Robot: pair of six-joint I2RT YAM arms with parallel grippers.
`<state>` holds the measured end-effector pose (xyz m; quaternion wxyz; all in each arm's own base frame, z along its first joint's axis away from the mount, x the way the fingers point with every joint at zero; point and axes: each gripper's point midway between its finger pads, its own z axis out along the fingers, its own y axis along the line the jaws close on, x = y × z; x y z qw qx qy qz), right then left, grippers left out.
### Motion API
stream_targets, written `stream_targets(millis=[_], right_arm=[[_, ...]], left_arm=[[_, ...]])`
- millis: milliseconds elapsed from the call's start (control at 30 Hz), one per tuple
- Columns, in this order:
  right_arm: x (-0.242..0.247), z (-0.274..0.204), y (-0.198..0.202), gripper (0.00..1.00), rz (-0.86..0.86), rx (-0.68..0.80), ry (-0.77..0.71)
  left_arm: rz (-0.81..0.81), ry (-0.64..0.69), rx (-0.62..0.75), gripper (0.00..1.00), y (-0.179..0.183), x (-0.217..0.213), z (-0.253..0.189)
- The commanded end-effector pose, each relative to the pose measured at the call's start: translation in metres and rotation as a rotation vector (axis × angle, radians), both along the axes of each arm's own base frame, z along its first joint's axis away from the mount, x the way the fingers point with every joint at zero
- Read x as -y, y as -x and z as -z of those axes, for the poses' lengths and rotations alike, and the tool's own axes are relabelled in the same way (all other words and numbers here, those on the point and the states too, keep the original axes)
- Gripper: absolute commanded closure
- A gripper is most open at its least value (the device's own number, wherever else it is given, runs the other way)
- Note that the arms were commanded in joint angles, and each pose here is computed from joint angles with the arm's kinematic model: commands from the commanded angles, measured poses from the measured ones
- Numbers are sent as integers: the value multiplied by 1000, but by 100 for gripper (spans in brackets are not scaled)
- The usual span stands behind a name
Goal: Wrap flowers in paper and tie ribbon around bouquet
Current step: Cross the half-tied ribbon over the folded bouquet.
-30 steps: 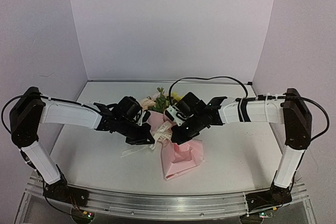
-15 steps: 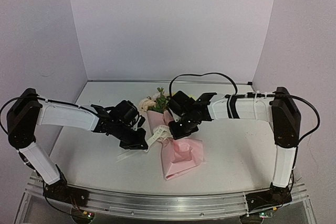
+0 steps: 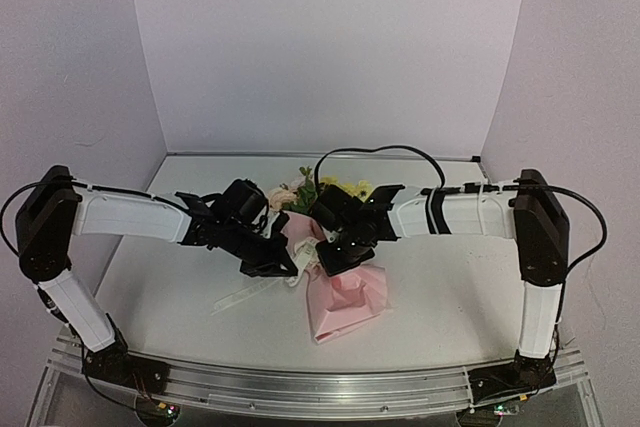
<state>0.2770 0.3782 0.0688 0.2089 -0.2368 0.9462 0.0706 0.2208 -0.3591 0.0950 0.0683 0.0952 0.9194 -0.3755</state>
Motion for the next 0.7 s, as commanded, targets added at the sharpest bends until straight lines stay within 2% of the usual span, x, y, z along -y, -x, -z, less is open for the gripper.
stream_targets(millis=[0,367,500,667], right_arm=[[-8,-19,5,100,-19,17,-70],[1,-35,10,99,-8,48,-94],[1,-52,11,99,-22,69,-135],[-9,-49,27,96,-112,16,-164]], left_arm=[[-2,141,23,100,-28,35,-26],[-101,25,-17,100,-57,32,11],[-117,31,-9,100,-63,33,9],[-118,54,5,100,-67,37,3]])
